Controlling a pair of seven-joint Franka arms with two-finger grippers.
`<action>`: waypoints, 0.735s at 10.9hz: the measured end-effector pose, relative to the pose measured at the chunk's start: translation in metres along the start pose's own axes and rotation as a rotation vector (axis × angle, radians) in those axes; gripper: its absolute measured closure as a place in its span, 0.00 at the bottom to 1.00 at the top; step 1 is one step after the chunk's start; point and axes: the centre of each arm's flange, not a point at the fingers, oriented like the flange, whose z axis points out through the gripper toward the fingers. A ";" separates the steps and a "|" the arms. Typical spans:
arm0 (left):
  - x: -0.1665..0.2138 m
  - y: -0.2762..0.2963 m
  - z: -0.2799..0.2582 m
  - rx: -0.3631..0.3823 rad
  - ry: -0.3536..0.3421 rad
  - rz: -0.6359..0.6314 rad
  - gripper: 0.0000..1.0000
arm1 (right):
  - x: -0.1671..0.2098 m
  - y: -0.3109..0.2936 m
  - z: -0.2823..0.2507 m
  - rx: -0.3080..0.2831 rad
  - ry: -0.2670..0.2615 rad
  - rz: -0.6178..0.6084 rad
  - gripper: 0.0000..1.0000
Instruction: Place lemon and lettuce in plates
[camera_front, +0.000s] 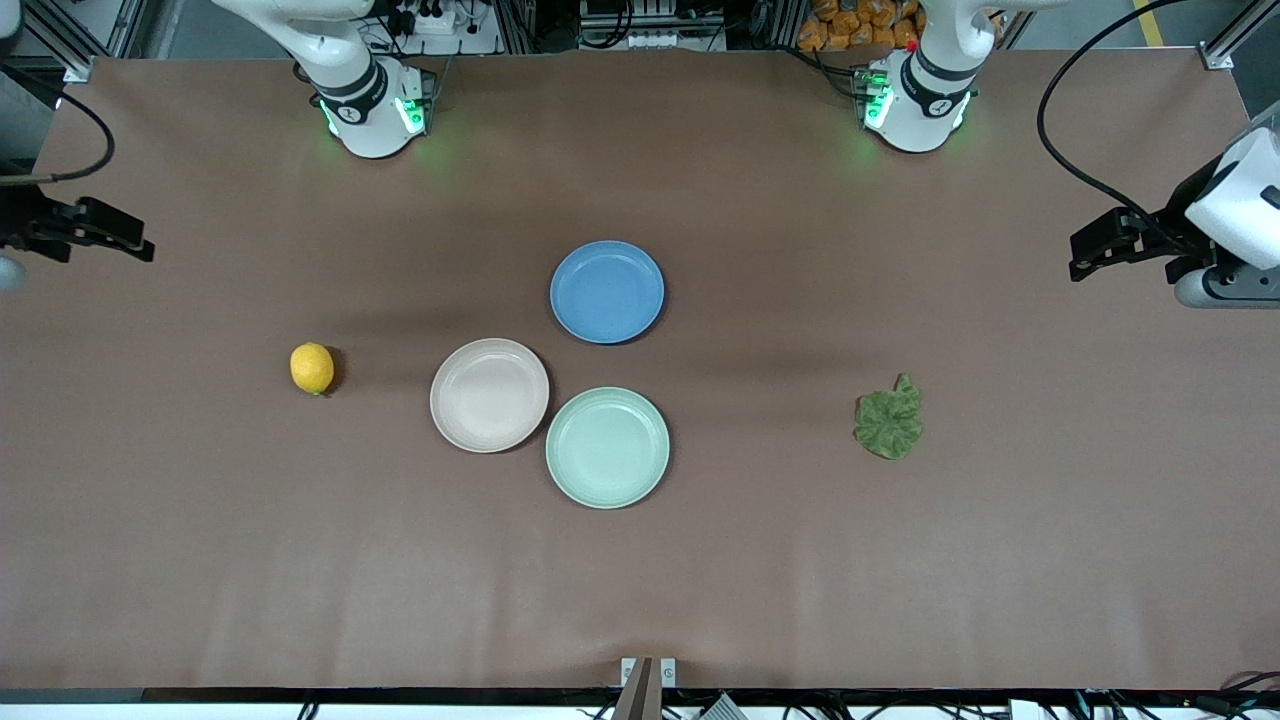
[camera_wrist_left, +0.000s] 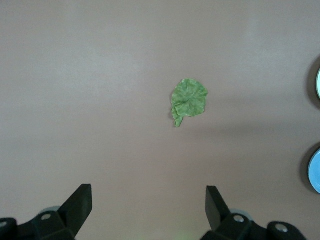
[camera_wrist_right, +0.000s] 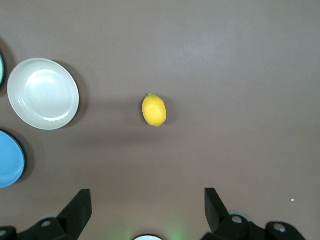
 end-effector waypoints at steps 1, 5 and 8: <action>0.001 0.000 0.003 0.001 -0.005 0.000 0.00 | 0.000 0.002 0.010 0.002 -0.021 0.004 0.00; 0.014 -0.002 0.032 0.004 -0.051 -0.004 0.00 | 0.006 0.009 0.050 0.006 -0.043 0.016 0.00; 0.040 -0.002 0.074 0.005 -0.077 -0.006 0.00 | 0.017 0.010 0.109 0.002 -0.003 0.015 0.00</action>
